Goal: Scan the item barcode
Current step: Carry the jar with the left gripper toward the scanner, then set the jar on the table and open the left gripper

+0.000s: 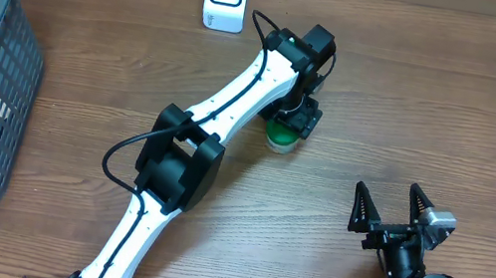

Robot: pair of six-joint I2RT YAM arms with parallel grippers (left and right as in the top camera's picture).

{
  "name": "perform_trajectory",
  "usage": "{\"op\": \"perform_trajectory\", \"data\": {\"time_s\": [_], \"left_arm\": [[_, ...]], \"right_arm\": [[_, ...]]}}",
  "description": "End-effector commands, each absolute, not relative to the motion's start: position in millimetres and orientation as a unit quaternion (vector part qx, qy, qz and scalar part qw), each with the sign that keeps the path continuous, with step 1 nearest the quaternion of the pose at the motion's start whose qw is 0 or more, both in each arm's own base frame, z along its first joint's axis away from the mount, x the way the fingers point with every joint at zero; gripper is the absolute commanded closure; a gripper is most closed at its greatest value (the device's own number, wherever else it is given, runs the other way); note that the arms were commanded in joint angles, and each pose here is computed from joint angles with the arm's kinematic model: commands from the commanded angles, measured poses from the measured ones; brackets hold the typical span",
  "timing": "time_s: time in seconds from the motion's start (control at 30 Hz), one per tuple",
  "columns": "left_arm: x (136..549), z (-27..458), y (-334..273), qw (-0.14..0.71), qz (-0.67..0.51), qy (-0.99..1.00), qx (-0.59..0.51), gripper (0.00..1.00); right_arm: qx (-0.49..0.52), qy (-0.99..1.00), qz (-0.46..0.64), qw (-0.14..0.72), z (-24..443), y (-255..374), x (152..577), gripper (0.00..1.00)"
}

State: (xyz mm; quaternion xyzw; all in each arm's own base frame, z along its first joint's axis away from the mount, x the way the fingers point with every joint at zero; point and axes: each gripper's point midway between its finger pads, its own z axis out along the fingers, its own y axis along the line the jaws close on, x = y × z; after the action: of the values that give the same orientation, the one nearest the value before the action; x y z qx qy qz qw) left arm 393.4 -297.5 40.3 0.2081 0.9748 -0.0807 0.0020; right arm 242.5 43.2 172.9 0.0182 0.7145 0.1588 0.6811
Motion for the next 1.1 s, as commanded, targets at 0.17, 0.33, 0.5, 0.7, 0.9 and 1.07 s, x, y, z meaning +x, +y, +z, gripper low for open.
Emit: {"op": "perform_trajectory", "data": {"time_s": [0.17, 0.33, 0.5, 0.7, 0.9, 1.07], "left_arm": [[396.6, 71.2, -304.5, 0.032, -0.097, 0.972, 0.212, 0.13], [411.0, 129.3, -300.8, 0.098, -0.117, 0.966, 0.210, 0.13], [424.6, 200.1, -276.2, 0.178, -0.125, 0.957, 0.191, 0.11], [430.8, 291.2, -200.2, 0.274, -0.118, 0.947, 0.119, 0.11], [417.4, 363.1, -78.8, 0.348, -0.091, 0.933, -0.006, 0.12], [389.0, 385.3, 43.3, 0.368, -0.032, 0.918, -0.144, 0.12]], "right_arm": [[0.017, 0.714, 0.157, 0.683, 170.9, 43.3, 242.5, 0.00], [0.017, 0.714, 0.157, 0.683, 170.9, 43.3, 242.5, 0.00], [0.017, 0.714, 0.157, 0.683, 170.9, 43.3, 242.5, 0.00], [0.017, 0.714, 0.157, 0.683, 170.9, 43.3, 242.5, 0.00], [0.017, 0.714, 0.157, 0.683, 170.9, 43.3, 242.5, 0.00], [0.017, 0.714, 0.157, 0.683, 170.9, 43.3, 242.5, 0.00]]}}
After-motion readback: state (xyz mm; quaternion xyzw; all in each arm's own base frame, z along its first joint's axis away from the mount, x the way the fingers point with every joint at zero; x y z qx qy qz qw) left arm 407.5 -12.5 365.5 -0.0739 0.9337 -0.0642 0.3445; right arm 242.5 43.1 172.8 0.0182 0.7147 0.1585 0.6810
